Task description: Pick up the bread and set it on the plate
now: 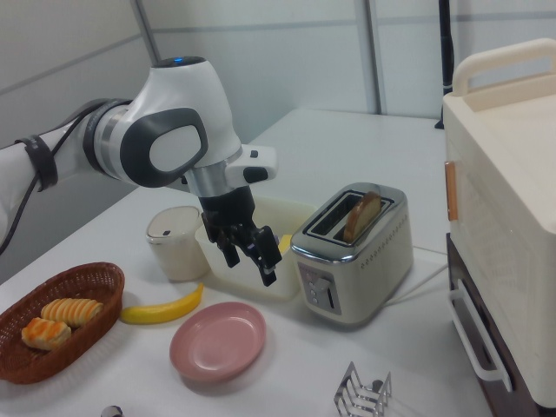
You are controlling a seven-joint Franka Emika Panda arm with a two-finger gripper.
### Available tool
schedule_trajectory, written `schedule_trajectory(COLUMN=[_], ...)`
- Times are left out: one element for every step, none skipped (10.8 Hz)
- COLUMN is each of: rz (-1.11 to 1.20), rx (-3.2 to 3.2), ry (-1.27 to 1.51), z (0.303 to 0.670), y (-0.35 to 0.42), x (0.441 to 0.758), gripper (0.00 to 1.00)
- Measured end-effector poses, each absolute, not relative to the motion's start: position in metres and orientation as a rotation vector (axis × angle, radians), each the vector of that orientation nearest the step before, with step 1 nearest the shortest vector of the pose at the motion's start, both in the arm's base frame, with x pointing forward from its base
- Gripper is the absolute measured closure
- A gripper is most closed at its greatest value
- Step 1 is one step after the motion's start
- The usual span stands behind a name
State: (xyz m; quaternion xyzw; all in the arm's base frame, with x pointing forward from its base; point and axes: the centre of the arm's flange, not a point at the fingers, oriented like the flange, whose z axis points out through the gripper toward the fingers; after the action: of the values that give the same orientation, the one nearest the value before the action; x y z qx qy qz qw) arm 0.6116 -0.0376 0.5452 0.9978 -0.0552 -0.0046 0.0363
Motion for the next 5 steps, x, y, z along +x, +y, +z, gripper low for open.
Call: schedule_trajectory(rz=[-0.014,-0.014,-0.015,-0.017,-0.021], rx=[3.064,3.064,3.064,3.064,3.064], ry=[-0.17,-0.17,-0.17,-0.17,-0.17], z=[0.5452,0.5452,0.5449,0.5439,0.5426], y=[-0.0376,-0.0378,-0.0379,-0.0378,-0.0378], x=[0.6116,0.6116,0.6117,0.6121,0.6124], gripper=[0.0,0.0,0.0,0.0,0.0])
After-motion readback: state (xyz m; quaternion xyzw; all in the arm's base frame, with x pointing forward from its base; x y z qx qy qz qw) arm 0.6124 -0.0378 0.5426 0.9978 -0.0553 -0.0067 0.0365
